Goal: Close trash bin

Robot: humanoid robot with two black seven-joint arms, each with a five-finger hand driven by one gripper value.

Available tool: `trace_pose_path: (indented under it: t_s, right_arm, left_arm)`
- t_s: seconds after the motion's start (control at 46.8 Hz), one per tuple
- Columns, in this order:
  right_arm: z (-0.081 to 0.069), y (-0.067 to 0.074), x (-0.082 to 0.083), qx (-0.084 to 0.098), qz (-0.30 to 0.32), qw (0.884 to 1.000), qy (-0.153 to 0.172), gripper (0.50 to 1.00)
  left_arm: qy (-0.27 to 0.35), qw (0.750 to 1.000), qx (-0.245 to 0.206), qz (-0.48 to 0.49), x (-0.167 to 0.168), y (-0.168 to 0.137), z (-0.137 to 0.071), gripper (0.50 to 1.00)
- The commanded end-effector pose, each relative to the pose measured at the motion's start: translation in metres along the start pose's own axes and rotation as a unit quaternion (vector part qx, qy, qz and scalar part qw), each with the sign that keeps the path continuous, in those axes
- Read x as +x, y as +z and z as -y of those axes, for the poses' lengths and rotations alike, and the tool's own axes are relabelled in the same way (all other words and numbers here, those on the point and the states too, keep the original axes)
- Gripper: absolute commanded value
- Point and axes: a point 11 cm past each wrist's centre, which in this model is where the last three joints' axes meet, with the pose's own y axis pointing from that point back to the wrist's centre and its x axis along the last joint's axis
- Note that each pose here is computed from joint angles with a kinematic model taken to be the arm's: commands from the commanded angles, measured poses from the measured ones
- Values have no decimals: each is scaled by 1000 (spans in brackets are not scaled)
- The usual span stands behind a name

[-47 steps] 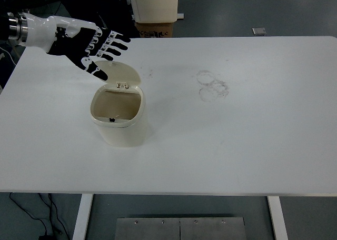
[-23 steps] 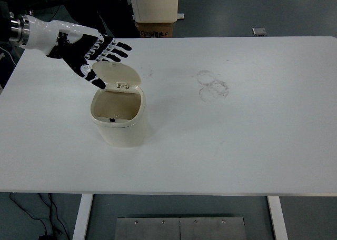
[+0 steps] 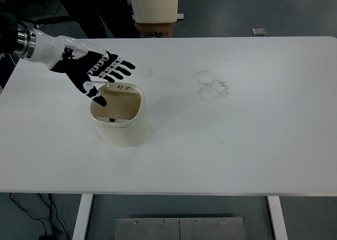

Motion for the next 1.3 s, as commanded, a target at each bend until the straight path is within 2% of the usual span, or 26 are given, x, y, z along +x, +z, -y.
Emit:
trace_pose_path:
  t_s: [0.0,0.128,0.406,1.026,1.282]
  right_arm:
    - [0,0,0,0,0,1000,0,991]
    - [0,0,0,0,0,1000,0,991]
    - [0,0,0,0,0,1000,0,991]
    - [0,0,0,0,0,1000,0,991]
    - [0,0,0,0,0,1000,0,991]
  left_arm:
    - [-5,1000,0,-1,-4,0,1,1000]
    - [-19,1000,2,0,-12,0,4,1000]
    - [-38,998,38,21,-24,-14,9,1000]
    - [-59,997,43,20,-36,-17,16,1000]
    - [-70,995,62,17,-42,-36,21,1000]
